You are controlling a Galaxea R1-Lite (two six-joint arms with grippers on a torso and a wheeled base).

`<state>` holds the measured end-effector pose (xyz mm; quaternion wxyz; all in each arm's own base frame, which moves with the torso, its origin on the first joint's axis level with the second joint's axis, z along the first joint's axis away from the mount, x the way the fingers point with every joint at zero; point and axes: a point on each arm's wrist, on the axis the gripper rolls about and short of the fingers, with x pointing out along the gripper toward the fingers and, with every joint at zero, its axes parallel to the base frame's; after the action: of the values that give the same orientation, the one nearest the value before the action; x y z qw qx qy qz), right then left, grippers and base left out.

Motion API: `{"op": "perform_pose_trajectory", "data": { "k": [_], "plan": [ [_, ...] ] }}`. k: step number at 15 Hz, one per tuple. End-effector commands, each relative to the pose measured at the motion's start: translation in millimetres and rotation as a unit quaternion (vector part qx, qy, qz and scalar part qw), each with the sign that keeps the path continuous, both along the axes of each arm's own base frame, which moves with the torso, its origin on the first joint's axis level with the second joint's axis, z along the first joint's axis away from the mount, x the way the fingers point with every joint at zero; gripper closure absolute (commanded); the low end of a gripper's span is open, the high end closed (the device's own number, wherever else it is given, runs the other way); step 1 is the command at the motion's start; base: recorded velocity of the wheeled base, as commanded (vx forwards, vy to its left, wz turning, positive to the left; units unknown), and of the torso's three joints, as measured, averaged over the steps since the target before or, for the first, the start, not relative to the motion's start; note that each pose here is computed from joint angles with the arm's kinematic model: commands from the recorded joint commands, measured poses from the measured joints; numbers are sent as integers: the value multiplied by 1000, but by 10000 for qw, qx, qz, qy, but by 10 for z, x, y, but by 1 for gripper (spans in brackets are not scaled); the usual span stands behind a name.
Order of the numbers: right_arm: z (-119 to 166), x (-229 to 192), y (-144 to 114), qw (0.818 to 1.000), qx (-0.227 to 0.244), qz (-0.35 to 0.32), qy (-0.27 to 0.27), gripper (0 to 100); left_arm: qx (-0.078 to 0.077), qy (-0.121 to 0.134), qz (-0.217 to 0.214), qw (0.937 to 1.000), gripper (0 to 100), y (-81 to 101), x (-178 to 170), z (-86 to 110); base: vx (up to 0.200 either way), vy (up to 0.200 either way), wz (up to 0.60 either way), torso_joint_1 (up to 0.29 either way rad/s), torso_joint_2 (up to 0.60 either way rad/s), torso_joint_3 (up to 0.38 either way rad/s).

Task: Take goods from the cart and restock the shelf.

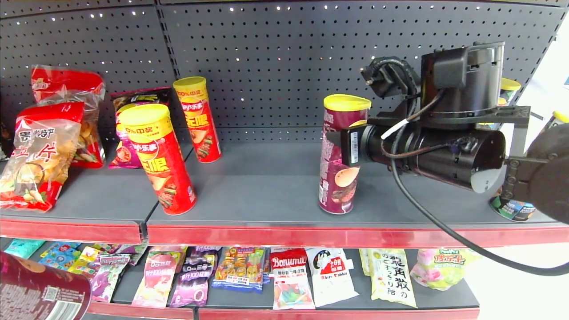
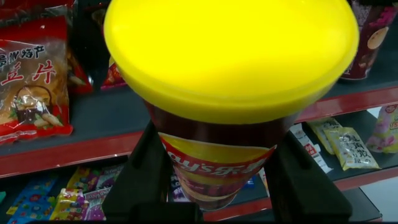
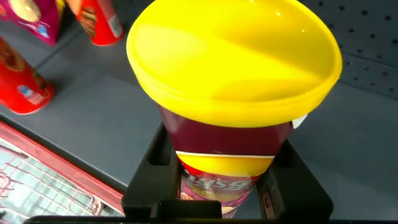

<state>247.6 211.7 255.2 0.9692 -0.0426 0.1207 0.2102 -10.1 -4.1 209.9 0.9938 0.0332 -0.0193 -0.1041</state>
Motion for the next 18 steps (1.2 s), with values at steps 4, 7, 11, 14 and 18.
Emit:
{"op": "perform_pose_trajectory", "data": {
  "k": [4, 7, 11, 14, 18],
  "plan": [
    [-171, 47, 41, 10000, -42, 8, -8, 100, 2, 15, -2, 10000, 100, 0, 4, -3, 0, 0, 0, 0, 0, 0],
    [-246, 24, 21, 9999, -135, 10, 86, 100, 2, 30, -2, 10000, 100, 0, 6, -16, 0, 0, 0, 0, 0, 0],
    [-200, -51, -22, 9999, -148, 16, 21, 100, 3, 68, -9, 10000, 100, -1, 14, -39, 0, 0, 0, 0, 0, 0],
    [-214, -114, -22, 9997, -240, -45, 6, 100, 3, 76, -9, 10000, 100, -1, 14, -41, 0, 0, 0, 0, 0, 0],
    [-212, -165, -21, 9995, -298, -30, -18, 100, 3, 68, -9, 10000, 100, -1, 12, -43, 0, 0, 0, 0, 0, 0]
  ]
}}
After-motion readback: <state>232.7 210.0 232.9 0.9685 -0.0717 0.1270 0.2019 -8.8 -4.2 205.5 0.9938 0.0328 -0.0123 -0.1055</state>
